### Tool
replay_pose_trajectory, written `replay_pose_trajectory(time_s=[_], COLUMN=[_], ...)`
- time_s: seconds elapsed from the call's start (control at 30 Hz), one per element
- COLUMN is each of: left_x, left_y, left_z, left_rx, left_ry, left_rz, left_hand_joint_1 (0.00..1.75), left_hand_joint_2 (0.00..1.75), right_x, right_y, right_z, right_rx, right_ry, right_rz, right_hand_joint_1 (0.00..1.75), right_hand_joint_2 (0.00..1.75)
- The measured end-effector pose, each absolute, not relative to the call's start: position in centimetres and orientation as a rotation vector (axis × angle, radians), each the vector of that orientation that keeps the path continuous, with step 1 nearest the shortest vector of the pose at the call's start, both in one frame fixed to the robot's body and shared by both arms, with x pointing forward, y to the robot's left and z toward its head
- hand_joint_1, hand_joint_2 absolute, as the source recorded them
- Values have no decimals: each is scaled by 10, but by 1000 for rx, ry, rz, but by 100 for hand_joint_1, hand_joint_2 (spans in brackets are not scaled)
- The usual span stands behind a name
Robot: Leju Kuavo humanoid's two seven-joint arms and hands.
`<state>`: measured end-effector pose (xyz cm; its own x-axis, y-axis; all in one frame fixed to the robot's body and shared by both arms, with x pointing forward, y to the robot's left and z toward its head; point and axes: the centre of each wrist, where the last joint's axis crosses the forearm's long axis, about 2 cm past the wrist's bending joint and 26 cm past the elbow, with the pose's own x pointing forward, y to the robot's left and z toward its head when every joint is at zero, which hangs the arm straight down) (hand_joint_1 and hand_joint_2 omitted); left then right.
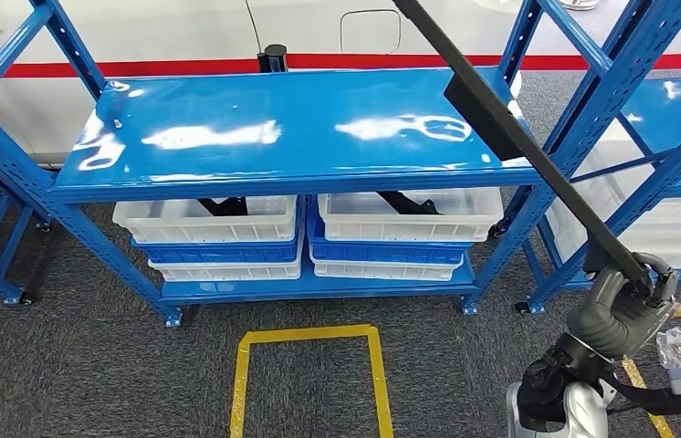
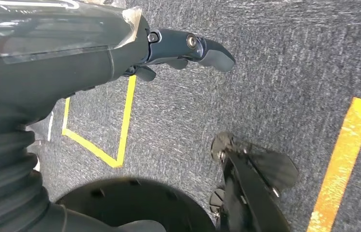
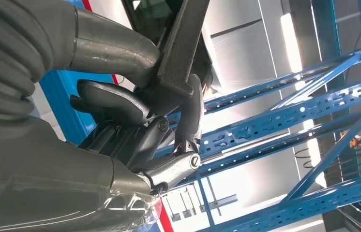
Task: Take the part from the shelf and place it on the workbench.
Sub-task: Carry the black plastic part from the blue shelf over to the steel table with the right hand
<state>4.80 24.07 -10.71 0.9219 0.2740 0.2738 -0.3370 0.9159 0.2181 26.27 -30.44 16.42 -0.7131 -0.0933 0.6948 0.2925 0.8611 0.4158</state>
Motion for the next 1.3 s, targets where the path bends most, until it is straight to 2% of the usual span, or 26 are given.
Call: replay_pose_trajectory(time_s=[1.3], left_x=[48], left_y=[239], left_z=[-107], left_rx=[262], left_ry=[-249], left_rz=[310], left_hand_joint_1=[0], left_hand_joint_2=[175], right_x=[254], right_y=[-309], right_z=[159], right_rx=[-170], right_ry=[-2281], right_rz=[-641], right_hand_joint_1=[175], right_hand_joint_2=[175])
